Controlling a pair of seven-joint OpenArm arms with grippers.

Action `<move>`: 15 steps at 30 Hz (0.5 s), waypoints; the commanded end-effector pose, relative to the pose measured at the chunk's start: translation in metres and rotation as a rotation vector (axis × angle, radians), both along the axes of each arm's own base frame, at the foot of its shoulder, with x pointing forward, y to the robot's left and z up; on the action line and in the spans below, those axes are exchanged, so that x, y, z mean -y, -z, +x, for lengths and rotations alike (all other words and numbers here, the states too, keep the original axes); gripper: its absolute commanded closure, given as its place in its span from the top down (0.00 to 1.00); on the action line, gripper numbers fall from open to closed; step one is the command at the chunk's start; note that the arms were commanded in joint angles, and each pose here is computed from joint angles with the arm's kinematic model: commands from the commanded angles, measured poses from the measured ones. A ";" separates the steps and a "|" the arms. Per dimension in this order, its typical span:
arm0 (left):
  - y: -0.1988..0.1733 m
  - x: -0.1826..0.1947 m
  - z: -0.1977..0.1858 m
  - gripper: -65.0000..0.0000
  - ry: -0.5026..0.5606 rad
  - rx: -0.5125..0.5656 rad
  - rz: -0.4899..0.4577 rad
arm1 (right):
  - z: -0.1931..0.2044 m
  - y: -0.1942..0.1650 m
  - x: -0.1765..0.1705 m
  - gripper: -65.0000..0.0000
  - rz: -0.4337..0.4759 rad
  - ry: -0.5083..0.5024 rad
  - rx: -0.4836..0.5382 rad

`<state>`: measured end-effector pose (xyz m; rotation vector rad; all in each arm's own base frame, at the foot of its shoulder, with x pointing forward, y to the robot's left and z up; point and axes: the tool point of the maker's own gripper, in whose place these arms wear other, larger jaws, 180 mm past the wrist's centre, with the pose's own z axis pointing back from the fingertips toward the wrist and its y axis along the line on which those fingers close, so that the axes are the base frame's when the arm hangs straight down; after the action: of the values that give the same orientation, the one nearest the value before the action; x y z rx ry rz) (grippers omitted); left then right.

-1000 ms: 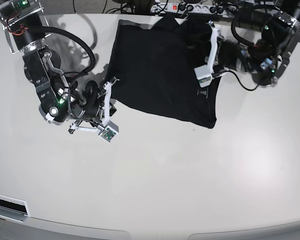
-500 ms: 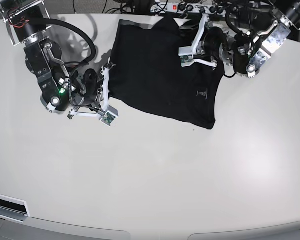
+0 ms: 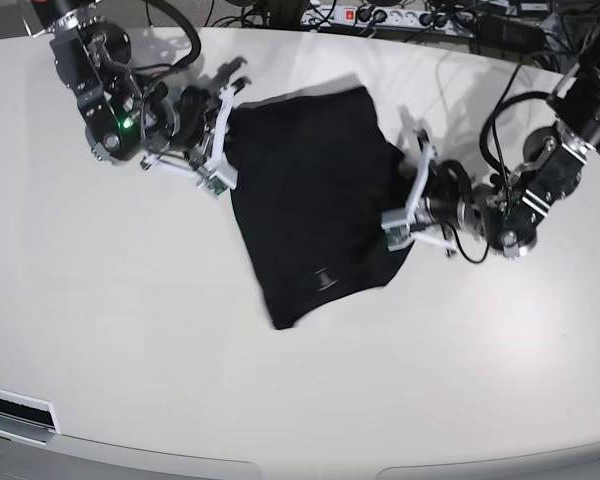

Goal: Layout the t-shirt on the table in an organized manner, then fold the t-shirt properly
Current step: 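Rotate and straighten the folded bundle with both grippers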

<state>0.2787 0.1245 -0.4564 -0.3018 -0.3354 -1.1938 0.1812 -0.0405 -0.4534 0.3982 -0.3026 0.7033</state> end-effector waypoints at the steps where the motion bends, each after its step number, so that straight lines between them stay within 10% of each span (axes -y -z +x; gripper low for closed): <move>1: -0.019 0.001 0.023 0.00 -0.005 0.056 -0.028 | 0.001 -0.009 -0.008 0.00 0.024 -0.002 0.029; 15: -0.147 -0.007 0.108 0.00 -0.228 0.085 -0.258 | 0.041 -0.019 0.007 0.00 -0.195 0.328 0.231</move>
<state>0.3718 0.1292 -0.3316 -0.4371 -0.5188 -0.9396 0.2109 -0.0499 -0.4444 0.0759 -0.4520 0.4521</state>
